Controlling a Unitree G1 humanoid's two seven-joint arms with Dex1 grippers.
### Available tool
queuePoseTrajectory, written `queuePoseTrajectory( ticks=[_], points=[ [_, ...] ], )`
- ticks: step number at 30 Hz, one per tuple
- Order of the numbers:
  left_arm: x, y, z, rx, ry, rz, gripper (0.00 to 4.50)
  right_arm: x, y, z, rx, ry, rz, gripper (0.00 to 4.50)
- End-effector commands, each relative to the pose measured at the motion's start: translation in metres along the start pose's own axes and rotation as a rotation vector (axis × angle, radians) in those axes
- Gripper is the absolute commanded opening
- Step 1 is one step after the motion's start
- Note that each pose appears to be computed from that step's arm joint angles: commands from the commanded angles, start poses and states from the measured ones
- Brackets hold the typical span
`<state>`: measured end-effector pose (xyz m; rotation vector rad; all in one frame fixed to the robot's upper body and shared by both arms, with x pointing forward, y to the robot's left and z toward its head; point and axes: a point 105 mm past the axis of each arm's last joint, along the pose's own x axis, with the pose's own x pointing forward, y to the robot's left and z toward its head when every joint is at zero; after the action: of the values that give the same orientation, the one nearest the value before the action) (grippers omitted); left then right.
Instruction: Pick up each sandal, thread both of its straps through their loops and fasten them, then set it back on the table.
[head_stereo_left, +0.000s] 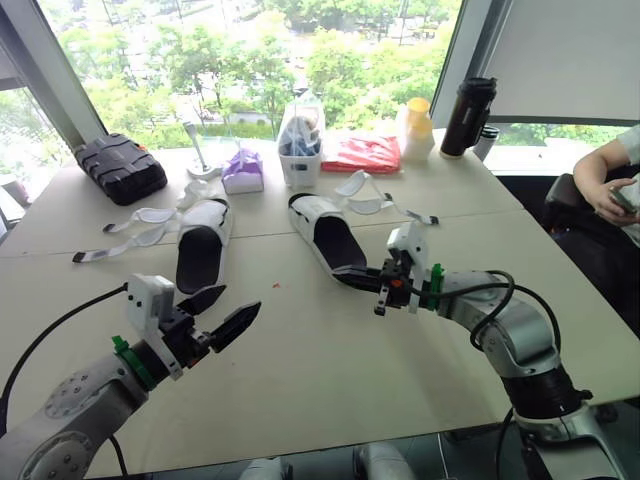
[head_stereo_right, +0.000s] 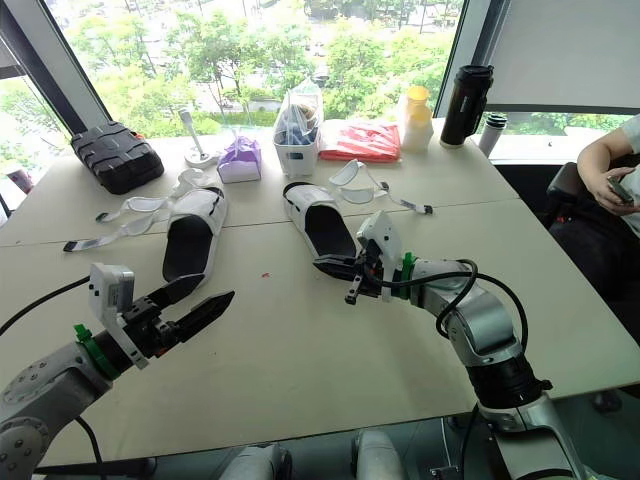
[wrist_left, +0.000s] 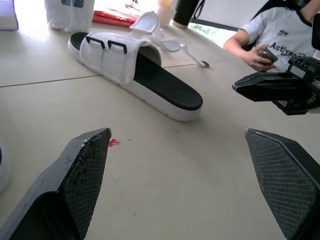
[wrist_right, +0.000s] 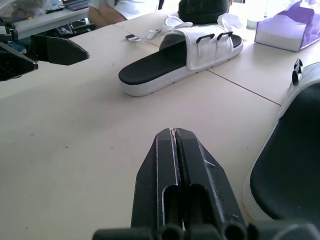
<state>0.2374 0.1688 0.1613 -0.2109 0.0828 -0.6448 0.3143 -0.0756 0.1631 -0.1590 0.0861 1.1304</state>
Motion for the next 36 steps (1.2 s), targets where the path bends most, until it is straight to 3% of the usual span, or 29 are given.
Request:
queuePoseTrajectory(
  ticks=[1, 14, 17, 24, 30, 36],
  points=[
    [0.0, -0.001, 0.008, 0.029, -0.024, -0.001, 4.46, 0.002, -0.002, 0.015, -0.05, -0.044, -0.005, 0.0],
    [-0.001, -0.001, 0.01, 0.038, -0.029, 0.008, 4.46, 0.008, -0.013, 0.02, -0.093, -0.065, -0.083, 0.0],
    [-0.001, -0.002, 0.011, 0.039, -0.032, 0.011, 4.5, 0.011, -0.036, 0.018, -0.123, -0.034, -0.202, 0.82],
    [0.0, -0.002, 0.012, 0.048, -0.032, 0.014, 4.5, 0.027, -0.064, 0.024, -0.276, 0.004, -0.345, 4.36],
    [0.003, -0.004, 0.007, 0.042, -0.018, 0.0, 4.5, 0.052, -0.077, 0.03, -0.534, 0.081, -0.393, 4.45],
    [0.007, -0.003, 0.008, 0.052, -0.021, -0.003, 4.5, 0.075, -0.097, 0.034, -0.935, 0.184, -0.474, 4.45]
  ],
)
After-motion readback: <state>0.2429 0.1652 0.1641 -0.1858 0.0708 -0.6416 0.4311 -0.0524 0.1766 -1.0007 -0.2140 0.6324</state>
